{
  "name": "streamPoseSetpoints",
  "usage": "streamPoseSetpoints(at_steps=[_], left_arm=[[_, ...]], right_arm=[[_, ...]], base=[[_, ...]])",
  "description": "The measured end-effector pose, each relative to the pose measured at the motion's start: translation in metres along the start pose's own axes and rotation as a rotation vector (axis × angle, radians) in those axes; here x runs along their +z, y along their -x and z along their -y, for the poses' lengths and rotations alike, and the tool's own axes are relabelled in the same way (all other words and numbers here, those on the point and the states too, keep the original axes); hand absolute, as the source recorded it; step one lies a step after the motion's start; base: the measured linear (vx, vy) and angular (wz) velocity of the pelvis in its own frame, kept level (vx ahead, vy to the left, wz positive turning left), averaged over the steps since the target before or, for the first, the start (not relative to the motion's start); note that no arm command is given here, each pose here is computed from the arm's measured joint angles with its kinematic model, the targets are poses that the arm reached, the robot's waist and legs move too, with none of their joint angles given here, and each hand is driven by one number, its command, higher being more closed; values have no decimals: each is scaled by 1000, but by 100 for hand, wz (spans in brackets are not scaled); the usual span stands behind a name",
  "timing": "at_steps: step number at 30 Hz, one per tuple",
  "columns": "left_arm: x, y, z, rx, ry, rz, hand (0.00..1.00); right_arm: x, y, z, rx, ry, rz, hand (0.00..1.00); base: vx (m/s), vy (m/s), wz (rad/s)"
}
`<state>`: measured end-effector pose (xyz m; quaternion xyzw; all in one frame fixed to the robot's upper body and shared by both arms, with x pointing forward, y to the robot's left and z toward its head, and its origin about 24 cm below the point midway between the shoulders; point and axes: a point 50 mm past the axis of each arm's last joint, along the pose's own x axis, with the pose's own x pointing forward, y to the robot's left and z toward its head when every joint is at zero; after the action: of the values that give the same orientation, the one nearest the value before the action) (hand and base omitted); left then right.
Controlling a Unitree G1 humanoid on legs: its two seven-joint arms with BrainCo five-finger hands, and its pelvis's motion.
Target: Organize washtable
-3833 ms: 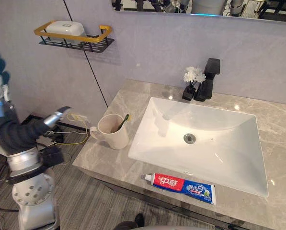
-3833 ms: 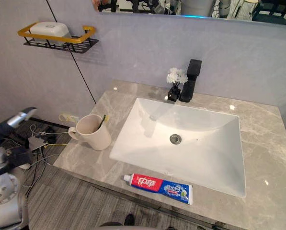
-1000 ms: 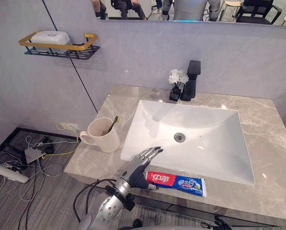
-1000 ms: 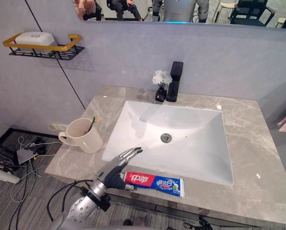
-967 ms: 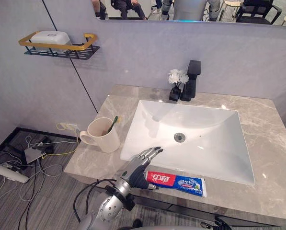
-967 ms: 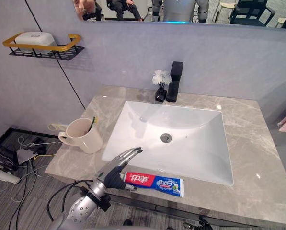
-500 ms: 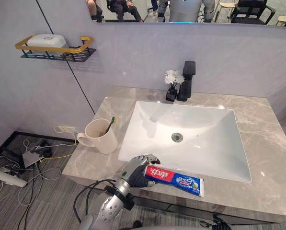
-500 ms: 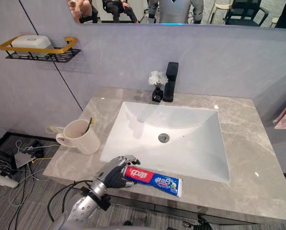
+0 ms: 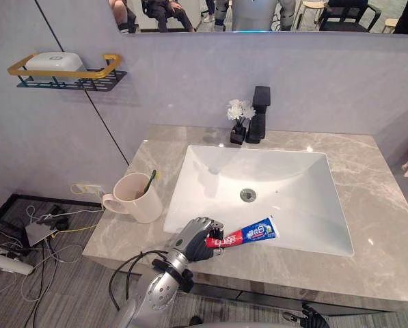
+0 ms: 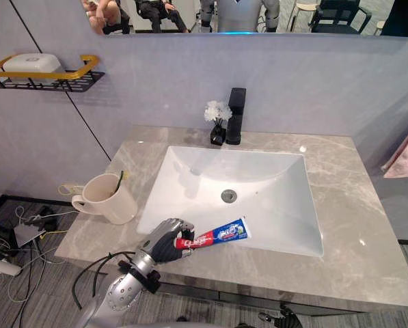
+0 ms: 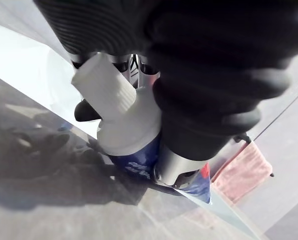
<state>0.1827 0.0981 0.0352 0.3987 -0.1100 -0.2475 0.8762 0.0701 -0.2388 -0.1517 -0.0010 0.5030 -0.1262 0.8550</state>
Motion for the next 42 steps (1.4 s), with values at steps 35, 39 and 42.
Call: streamPoseSetpoints(at_steps=[35, 39, 42], left_arm=[[21, 12, -70, 491, 155, 33, 100], [17, 18, -73, 505, 168, 12, 100], [18, 18, -73, 485, 168, 20, 100]], right_arm=[[49, 78, 99, -305, -441, 528, 0], [95, 129, 123, -287, -439, 855, 0], [149, 185, 141, -335, -360, 1235, 0]], base=[[0, 4, -13], [7, 19, -29], [-4, 12, -21]])
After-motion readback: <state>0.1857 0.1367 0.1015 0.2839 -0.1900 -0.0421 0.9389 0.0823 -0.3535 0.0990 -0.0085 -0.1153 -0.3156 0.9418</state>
